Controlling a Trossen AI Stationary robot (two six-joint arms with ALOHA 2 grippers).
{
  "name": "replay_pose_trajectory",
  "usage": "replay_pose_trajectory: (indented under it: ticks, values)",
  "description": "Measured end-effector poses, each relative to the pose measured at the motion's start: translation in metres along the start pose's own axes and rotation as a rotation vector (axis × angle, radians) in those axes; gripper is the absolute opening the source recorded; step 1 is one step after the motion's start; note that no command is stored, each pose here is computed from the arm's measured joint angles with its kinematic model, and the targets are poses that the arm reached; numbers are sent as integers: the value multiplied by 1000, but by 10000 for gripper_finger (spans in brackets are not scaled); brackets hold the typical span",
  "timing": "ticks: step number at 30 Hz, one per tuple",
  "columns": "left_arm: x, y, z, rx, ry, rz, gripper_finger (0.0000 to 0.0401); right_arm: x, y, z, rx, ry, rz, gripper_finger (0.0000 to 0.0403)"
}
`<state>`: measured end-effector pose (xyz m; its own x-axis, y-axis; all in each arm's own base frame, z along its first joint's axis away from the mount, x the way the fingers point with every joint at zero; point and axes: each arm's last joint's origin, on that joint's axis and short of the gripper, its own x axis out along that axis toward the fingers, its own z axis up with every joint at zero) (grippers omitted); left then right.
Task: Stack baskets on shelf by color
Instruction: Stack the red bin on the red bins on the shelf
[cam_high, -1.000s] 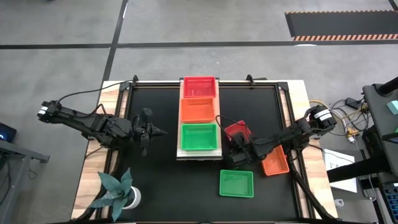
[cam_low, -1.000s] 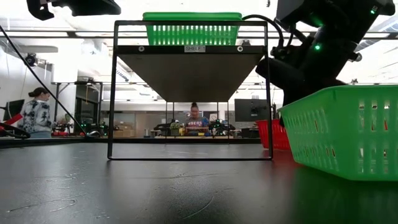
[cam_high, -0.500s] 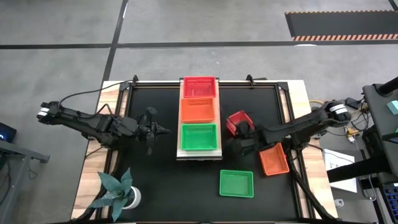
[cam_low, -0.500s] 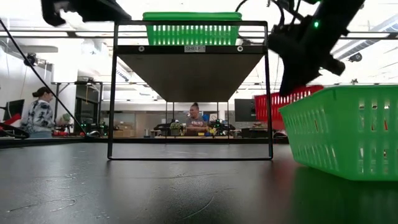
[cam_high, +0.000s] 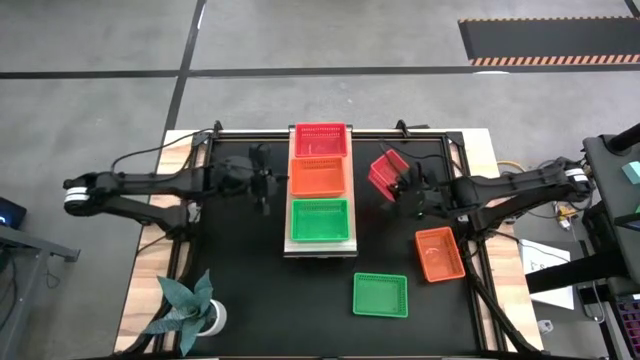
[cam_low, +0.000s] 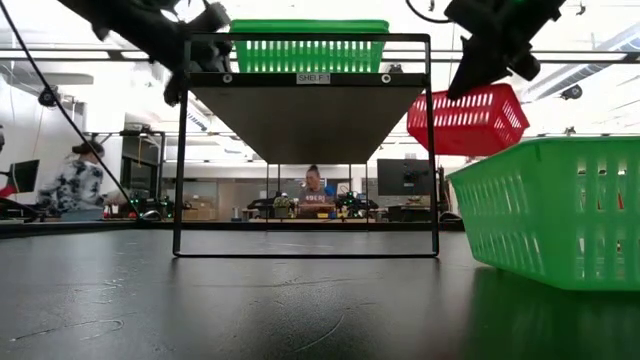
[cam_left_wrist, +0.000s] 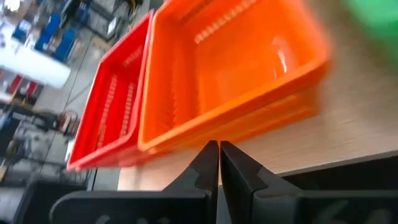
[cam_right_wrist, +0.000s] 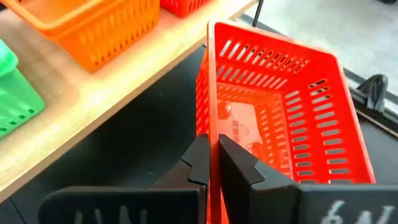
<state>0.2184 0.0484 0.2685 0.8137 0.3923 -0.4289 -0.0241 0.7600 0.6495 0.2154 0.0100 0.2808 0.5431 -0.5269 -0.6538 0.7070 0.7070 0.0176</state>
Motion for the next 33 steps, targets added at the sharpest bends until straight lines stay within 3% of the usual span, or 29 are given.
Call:
replay_pose_trajectory:
  ticks: [8, 17, 22, 29, 33]
  values:
    - [21, 7, 0, 3, 23, 23, 0, -8, -7, 15, -88, -66, 22, 13]
    - [19, 11, 0, -3, 16, 46, 0, -30, 3, 70, -276, -184, 33, 13]
    - [13, 12, -2, -2, 31, 43, 0, -29, 17, 102, -447, -215, 23, 13]
    - [-1, 14, -3, -31, 10, 61, 0, -5, 39, 140, -766, -203, 19, 13]
    - [-11, 14, -6, -38, -11, 77, 0, 16, 39, 159, -889, -188, 107, 13]
